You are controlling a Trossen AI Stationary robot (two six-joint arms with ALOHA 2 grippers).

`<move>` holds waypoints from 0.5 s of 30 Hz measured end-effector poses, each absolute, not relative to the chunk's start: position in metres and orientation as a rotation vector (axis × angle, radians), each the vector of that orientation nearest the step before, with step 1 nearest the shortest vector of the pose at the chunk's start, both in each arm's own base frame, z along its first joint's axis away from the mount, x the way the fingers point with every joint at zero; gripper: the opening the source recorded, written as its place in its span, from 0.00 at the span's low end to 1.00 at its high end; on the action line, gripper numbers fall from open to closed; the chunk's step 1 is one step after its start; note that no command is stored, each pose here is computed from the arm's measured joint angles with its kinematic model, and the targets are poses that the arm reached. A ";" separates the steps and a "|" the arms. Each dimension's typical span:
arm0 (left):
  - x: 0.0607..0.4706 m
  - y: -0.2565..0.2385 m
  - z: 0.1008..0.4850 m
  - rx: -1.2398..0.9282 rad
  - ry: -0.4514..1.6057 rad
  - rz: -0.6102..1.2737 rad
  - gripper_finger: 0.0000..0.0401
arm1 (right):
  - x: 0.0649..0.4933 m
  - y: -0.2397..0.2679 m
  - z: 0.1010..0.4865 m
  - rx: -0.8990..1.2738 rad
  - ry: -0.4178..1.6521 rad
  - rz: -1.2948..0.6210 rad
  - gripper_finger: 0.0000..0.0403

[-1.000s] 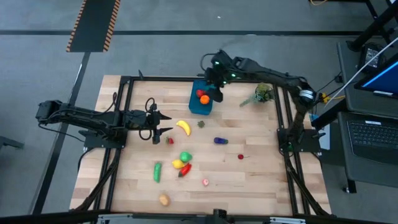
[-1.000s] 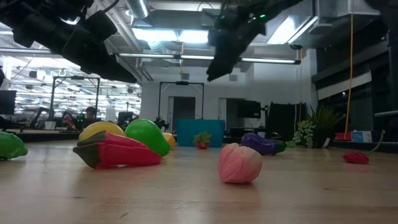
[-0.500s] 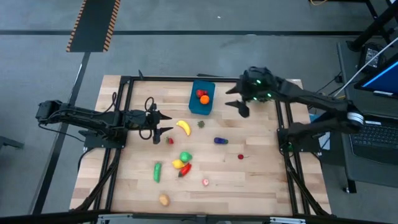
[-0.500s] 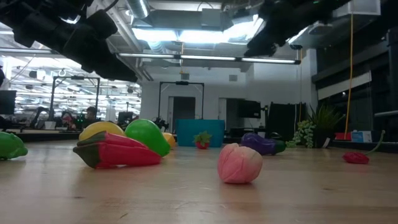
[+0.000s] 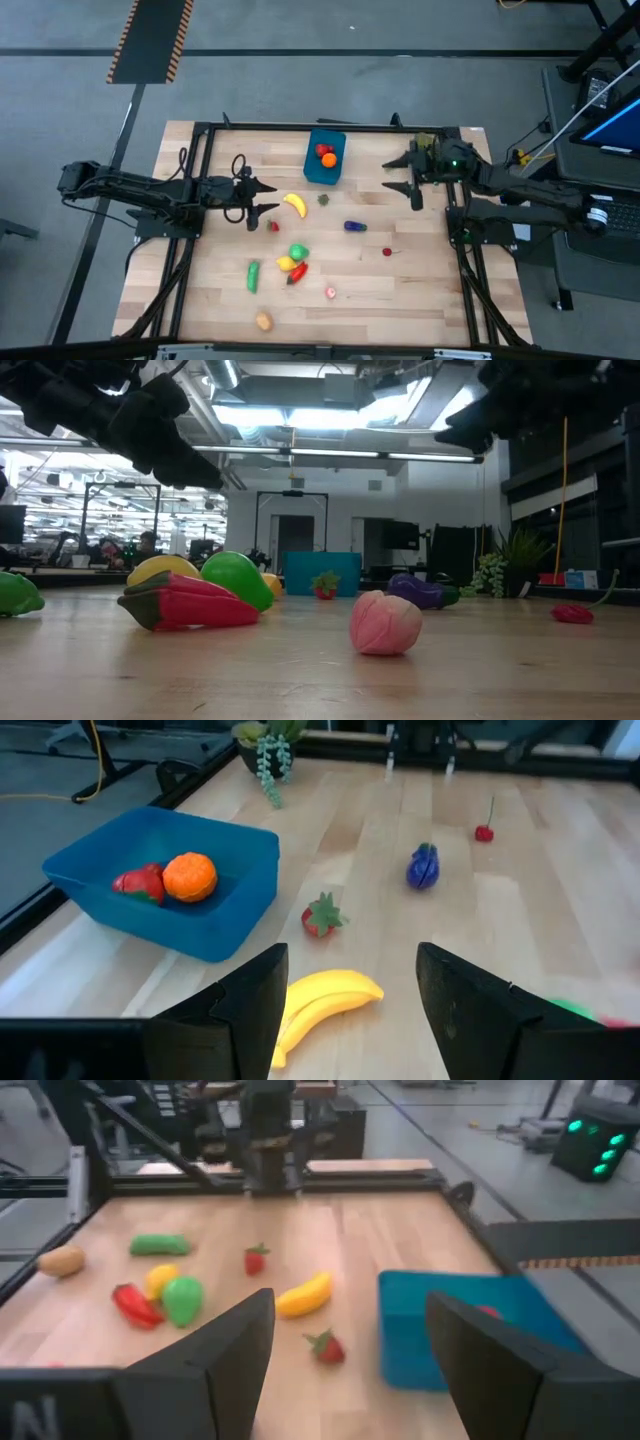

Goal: Pick and placing Produce into tupperware
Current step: Put the cherry into the blue bin

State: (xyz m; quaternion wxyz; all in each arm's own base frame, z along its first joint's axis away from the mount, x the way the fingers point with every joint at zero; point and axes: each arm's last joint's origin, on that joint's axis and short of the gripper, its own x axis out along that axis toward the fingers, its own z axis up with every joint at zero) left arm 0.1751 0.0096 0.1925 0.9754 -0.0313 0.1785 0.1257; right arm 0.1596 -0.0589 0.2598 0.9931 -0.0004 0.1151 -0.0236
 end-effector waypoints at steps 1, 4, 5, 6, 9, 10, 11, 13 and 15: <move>0.175 0.010 0.193 -0.071 0.350 0.254 0.53 | 0.158 -0.057 0.255 0.007 0.223 -0.034 0.65; 0.176 0.009 0.196 -0.071 0.325 0.221 0.53 | 0.154 -0.053 0.242 0.032 0.194 -0.019 0.65; 0.177 0.008 0.196 -0.069 0.324 0.207 0.53 | 0.154 -0.052 0.236 0.054 0.190 -0.016 0.65; 0.177 0.008 0.196 -0.065 0.326 0.193 0.53 | 0.153 -0.051 0.230 0.078 0.198 -0.016 0.65; 0.177 0.008 0.196 -0.050 0.328 0.175 0.53 | 0.152 -0.049 0.212 0.107 0.212 -0.007 0.65; 0.177 0.007 0.196 -0.051 0.329 0.169 0.53 | 0.151 -0.048 0.206 0.124 0.226 -0.005 0.65; 0.177 0.007 0.196 -0.051 0.329 0.166 0.53 | 0.150 -0.047 0.200 0.144 0.241 -0.004 0.65; 0.177 0.007 0.196 -0.050 0.329 0.164 0.53 | 0.149 -0.046 0.193 0.148 0.247 -0.006 0.65; 0.177 0.007 0.196 -0.049 0.329 0.164 0.53 | 0.148 -0.046 0.189 0.149 0.249 -0.019 0.65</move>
